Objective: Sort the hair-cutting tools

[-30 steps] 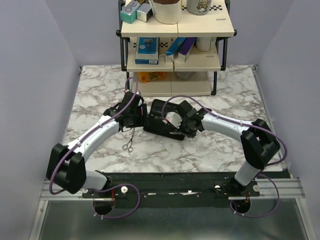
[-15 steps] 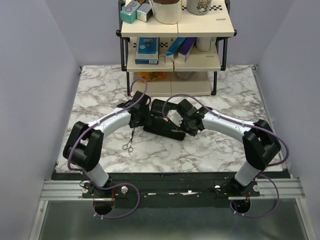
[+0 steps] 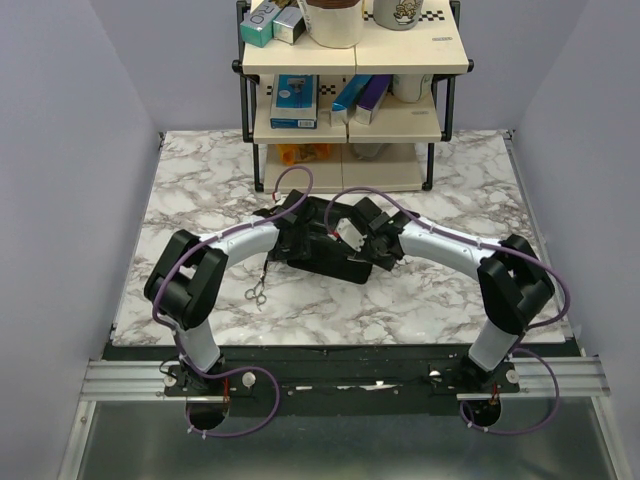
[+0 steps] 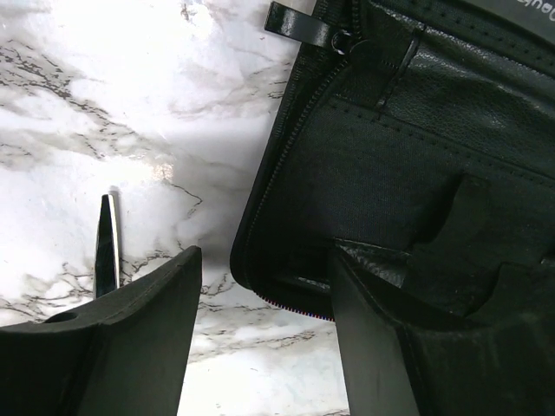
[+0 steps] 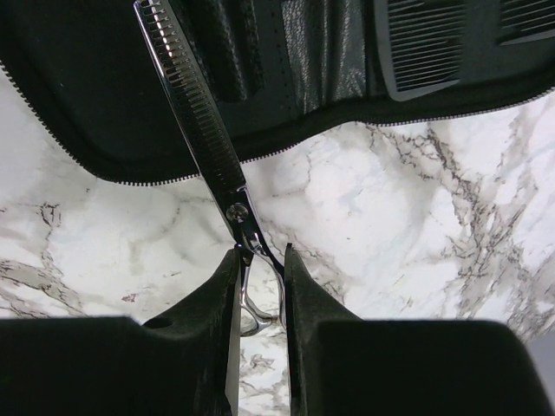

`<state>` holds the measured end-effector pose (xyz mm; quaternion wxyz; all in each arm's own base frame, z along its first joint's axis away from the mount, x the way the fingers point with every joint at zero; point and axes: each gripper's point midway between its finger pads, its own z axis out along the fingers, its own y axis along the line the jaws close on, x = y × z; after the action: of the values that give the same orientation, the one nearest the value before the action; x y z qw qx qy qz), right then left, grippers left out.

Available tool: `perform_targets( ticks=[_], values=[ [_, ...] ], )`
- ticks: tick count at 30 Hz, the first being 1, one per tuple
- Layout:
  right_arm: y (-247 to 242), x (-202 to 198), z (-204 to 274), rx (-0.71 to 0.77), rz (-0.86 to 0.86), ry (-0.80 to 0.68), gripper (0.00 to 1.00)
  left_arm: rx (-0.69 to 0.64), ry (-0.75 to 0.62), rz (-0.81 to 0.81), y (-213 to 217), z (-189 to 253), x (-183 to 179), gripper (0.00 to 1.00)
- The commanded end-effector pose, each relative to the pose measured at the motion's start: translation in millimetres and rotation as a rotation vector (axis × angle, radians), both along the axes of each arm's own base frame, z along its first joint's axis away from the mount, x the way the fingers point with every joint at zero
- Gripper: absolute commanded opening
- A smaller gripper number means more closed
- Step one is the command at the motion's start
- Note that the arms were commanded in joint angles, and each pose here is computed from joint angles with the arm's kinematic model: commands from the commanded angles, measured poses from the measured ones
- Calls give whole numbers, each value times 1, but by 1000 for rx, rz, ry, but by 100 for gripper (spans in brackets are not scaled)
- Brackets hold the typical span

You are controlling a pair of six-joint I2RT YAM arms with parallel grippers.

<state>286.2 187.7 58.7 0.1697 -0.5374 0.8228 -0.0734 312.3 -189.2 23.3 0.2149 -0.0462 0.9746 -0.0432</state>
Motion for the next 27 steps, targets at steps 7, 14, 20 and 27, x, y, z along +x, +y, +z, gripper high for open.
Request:
perform_targets(
  ticks=[7,14,20,27],
  values=[
    [-1,-6,-9,-88,-13,37,1,94,66,21,13,-24,-15,68],
    [10,-7,-16,-97,-15,59,1,69,67,20,10,-22,-18,68],
    [19,-3,-16,-81,-30,61,1,49,60,24,8,-19,-20,68],
    [35,-2,-20,-60,-46,76,1,36,67,24,9,-21,-25,68]
  ],
)
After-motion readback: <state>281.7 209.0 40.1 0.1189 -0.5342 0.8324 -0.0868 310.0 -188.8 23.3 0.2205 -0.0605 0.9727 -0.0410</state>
